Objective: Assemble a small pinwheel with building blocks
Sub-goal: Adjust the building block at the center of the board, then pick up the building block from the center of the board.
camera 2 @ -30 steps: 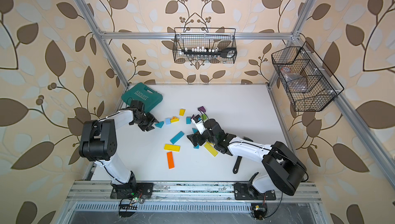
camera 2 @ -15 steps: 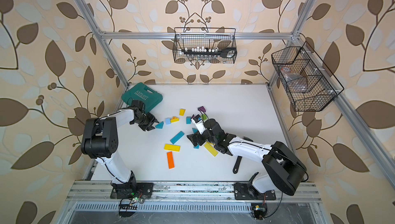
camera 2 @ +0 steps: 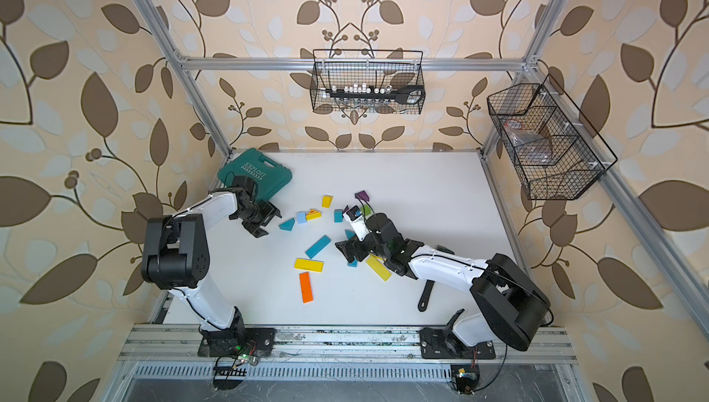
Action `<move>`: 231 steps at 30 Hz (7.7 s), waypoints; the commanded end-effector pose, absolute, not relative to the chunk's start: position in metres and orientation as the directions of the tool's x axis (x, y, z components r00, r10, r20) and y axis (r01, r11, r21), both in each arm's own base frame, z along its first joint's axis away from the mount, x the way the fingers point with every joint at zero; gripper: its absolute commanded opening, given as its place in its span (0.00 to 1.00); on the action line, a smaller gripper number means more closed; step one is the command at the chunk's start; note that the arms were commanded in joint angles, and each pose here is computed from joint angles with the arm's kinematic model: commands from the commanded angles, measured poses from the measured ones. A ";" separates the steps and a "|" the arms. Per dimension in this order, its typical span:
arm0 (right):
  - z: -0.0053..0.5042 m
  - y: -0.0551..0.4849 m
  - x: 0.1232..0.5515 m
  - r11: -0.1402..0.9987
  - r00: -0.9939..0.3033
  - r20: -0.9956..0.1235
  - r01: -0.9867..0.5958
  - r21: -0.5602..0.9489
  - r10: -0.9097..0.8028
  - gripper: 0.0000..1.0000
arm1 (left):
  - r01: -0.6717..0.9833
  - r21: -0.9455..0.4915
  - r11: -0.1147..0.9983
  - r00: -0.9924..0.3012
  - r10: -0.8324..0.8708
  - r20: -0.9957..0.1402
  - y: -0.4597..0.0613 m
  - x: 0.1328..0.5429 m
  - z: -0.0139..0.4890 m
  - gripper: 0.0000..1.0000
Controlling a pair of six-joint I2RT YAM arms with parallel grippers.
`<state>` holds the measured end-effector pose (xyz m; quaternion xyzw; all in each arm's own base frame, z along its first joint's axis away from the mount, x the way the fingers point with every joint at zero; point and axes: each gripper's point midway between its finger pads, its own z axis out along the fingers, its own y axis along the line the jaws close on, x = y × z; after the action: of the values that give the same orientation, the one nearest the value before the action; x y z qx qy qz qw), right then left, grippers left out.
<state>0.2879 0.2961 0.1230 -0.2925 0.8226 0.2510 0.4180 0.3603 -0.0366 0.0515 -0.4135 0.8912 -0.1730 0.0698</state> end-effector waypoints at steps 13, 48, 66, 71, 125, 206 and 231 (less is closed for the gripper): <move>0.117 0.296 0.286 0.702 -0.496 -0.825 -0.688 0.183 -0.270 0.92 | -0.779 -0.318 0.540 -0.600 -0.789 0.130 -0.060 0.314 0.031 0.37; 0.117 0.294 0.286 0.706 -0.494 -0.826 -0.685 0.178 -0.271 0.92 | -0.743 -0.242 0.624 -0.659 -0.744 0.105 -0.058 0.344 0.009 0.34; 0.118 0.294 0.286 0.705 -0.492 -0.828 -0.687 0.178 -0.271 0.92 | -0.732 -0.250 0.634 -0.672 -0.731 0.114 -0.074 0.344 0.010 0.34; 0.119 0.294 0.286 0.705 -0.492 -0.828 -0.687 0.178 -0.269 0.92 | -0.738 -0.230 0.635 -0.667 -0.737 0.106 -0.071 0.340 0.013 0.34; 0.007 0.368 0.500 0.998 -0.814 -0.579 0.027 0.050 0.051 0.50 | -0.480 -0.323 0.816 -0.786 -0.563 -0.256 -0.032 0.294 0.168 0.99; 0.155 0.325 0.381 0.419 -0.508 -0.686 -0.548 0.724 0.520 0.00 | -0.608 -0.683 0.404 -0.678 -0.712 0.182 -0.296 0.373 0.181 0.67; 0.160 0.326 0.381 0.433 -0.480 -0.695 -0.551 0.714 0.535 0.00 | -0.623 -0.653 0.430 -0.686 -0.702 0.192 -0.293 0.366 0.164 0.53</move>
<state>0.3867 0.3207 0.1571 0.0081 0.6822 0.5260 0.5078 0.3630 -0.2919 0.1594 -0.4037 0.8424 -0.3539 0.0457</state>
